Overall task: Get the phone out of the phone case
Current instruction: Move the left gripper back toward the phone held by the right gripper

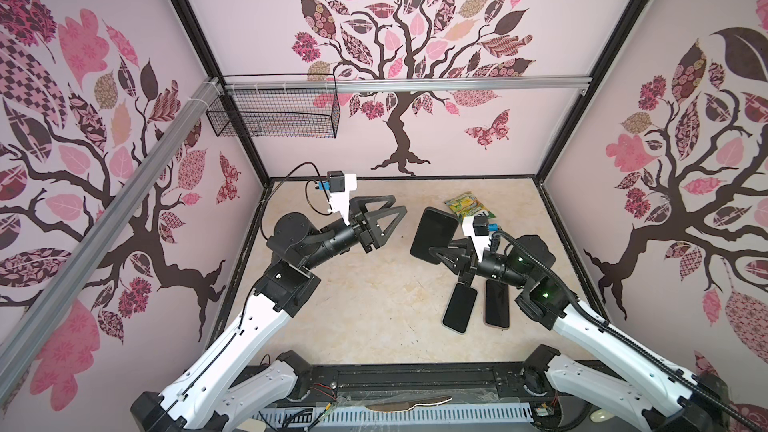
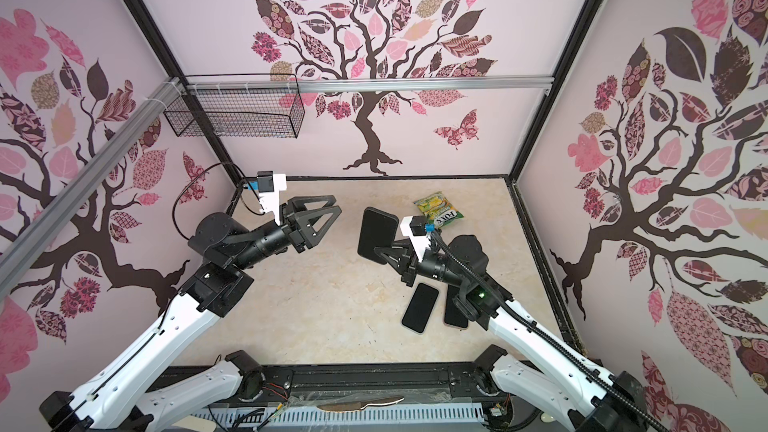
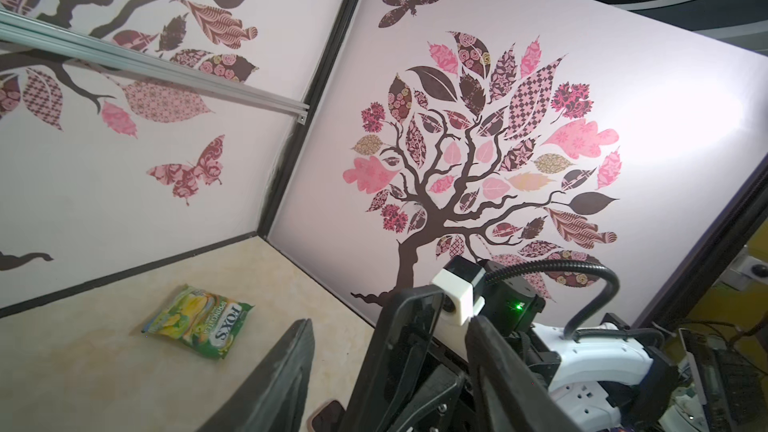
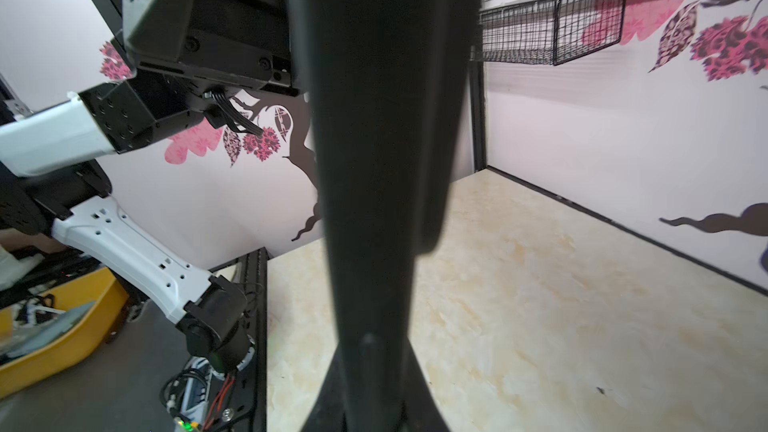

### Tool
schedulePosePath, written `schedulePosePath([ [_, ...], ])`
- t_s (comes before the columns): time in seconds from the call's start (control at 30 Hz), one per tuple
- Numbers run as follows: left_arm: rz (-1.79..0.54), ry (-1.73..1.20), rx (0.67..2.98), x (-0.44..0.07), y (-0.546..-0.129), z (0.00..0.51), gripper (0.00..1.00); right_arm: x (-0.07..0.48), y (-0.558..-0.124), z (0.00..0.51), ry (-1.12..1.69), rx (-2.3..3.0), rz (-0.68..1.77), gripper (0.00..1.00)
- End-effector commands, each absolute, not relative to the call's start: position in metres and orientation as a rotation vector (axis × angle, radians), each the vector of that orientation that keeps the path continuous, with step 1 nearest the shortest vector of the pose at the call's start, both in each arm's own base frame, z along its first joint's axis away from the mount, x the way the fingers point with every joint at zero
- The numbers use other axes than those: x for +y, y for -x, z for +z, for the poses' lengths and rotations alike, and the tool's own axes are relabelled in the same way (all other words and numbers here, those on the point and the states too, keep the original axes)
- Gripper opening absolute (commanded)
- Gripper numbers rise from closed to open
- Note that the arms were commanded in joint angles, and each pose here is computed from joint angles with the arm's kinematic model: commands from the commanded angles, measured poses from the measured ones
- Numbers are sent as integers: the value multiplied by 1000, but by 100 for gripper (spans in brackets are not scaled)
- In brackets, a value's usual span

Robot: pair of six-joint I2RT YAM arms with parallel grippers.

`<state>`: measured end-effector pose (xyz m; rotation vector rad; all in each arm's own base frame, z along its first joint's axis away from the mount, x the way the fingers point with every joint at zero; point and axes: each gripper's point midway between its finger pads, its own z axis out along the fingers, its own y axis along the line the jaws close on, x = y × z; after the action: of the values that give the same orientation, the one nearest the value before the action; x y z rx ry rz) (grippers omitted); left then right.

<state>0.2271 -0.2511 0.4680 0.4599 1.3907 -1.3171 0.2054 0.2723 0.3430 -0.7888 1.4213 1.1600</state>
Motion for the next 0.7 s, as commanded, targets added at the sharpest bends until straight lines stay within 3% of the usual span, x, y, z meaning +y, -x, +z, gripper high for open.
schedulePosePath([
  [0.0,-1447,-421,1359,-251,-220,488,61,276,-188,389,764,1243,1349,0],
  [0.27,-1474,-389,1390,-258,-226,478,59,280,-178,405,706,1145,1611,0],
  [0.67,-1514,-428,1431,-284,-225,467,52,290,-173,388,807,1157,1594,0],
])
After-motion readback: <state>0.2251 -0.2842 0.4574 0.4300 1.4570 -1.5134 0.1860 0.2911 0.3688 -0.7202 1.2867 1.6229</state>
